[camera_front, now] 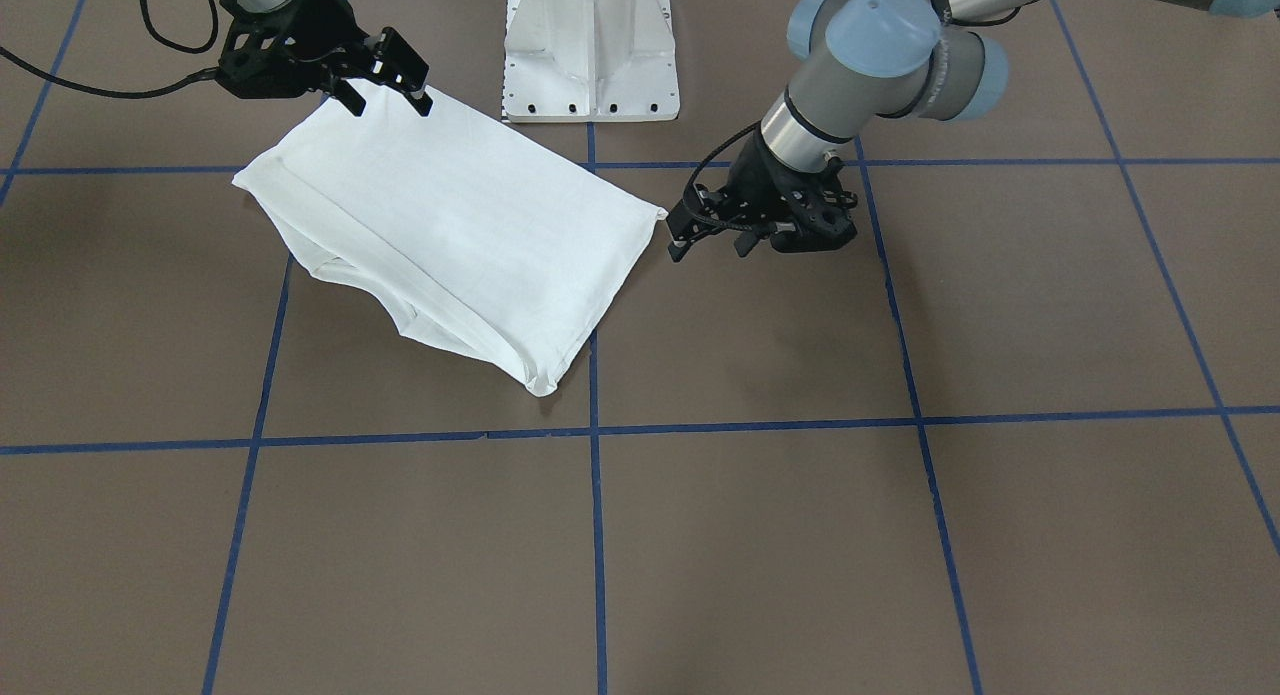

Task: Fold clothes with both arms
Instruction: 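Release the shirt with the right gripper while the left gripper grasps its corner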

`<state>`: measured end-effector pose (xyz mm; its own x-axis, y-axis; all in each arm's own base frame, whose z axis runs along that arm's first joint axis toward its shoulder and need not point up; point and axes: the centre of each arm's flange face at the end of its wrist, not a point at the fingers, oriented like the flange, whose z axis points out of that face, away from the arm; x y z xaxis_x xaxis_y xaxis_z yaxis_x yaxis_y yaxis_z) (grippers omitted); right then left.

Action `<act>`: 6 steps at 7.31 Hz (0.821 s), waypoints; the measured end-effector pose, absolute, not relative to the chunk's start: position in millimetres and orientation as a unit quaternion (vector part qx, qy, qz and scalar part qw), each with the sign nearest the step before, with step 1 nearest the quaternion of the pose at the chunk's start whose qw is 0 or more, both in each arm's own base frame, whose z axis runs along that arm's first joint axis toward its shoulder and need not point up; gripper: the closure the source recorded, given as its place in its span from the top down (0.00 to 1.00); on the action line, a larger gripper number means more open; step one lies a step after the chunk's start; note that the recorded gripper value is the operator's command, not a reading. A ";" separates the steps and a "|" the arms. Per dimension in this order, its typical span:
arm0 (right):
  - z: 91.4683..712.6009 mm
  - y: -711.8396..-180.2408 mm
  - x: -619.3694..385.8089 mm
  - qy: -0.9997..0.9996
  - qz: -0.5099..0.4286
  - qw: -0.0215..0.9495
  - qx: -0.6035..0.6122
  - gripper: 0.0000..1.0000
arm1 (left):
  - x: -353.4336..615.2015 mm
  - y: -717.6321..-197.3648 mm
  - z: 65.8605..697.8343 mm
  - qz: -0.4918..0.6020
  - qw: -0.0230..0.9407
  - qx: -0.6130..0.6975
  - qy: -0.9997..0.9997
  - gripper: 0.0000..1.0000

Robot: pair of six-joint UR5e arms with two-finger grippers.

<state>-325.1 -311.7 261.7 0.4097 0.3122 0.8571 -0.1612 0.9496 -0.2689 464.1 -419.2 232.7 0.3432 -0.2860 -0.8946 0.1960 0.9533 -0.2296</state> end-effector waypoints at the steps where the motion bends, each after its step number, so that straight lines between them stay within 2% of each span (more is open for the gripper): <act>1: 261.6 -328.8 -314.7 -0.526 0.157 0.834 -0.058 1.00 | 489.1 -392.4 233.3 -0.153 0.819 -0.056 0.550 1.00; 3: 256.5 -350.9 -306.0 -0.531 0.172 0.829 -0.042 1.00 | 530.6 -346.9 242.2 -0.158 0.826 -0.079 0.535 1.00; 5: 255.5 -358.0 -304.4 -0.531 0.179 0.828 -0.035 1.00 | 552.4 -325.7 252.1 -0.160 0.833 -0.091 0.521 0.98; 6: 256.7 -359.7 -304.7 -0.530 0.181 0.828 -0.034 1.00 | 560.4 -322.2 257.3 -0.162 0.836 -0.095 0.515 0.92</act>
